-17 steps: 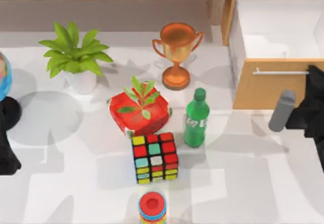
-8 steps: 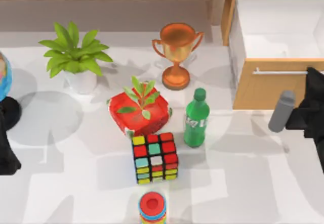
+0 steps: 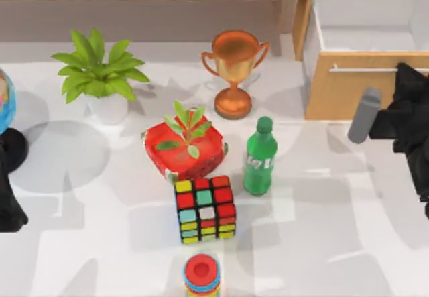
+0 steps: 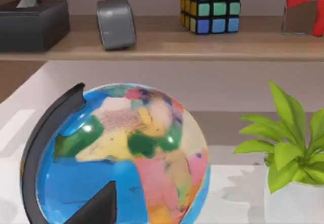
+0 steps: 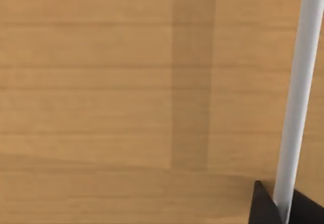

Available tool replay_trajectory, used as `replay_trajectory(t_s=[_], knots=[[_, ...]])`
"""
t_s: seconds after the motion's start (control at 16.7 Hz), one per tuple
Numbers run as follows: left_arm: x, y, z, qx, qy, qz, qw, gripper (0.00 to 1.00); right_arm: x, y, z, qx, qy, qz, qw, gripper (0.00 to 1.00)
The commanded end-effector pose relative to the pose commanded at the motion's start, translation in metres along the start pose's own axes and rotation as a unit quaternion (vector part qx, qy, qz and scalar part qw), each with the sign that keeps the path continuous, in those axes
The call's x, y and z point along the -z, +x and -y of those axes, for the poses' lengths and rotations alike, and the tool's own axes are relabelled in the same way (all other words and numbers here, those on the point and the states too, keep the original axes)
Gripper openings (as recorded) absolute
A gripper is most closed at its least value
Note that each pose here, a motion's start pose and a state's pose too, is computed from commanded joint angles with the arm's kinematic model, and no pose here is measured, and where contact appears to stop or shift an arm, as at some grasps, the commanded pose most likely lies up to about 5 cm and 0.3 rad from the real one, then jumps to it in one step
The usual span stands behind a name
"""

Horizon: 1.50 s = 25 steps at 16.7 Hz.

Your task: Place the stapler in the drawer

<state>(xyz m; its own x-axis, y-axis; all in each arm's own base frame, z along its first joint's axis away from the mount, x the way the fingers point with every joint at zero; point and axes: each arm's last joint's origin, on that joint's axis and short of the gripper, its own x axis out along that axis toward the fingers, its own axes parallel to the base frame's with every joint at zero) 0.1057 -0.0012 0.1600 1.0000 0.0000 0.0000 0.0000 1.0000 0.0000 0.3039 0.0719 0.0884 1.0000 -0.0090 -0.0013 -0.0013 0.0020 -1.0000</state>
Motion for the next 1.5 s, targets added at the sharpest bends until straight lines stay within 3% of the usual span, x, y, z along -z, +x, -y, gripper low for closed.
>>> replay_trajectory(t_s=[0.48, 0.84, 1.26, 1.5], knots=[[0.0, 0.0, 0.0, 0.0, 0.0, 0.0, 1.0, 1.0, 0.0, 0.014, -0.002, -0.005, -0.001, 0.001, 1.0, 0.0], [0.0, 0.0, 0.0, 0.0, 0.0, 0.0, 1.0, 1.0, -0.001, 0.067, 0.0, 0.0, 0.0, 0.001, 1.0, 0.0], [0.0, 0.0, 0.0, 0.0, 0.0, 0.0, 1.0, 1.0, -0.001, 0.076, -0.001, -0.005, 0.001, 0.001, 1.0, 0.0], [0.0, 0.0, 0.0, 0.0, 0.0, 0.0, 1.0, 1.0, -0.002, 0.104, -0.001, -0.003, 0.001, 0.001, 1.0, 0.0]])
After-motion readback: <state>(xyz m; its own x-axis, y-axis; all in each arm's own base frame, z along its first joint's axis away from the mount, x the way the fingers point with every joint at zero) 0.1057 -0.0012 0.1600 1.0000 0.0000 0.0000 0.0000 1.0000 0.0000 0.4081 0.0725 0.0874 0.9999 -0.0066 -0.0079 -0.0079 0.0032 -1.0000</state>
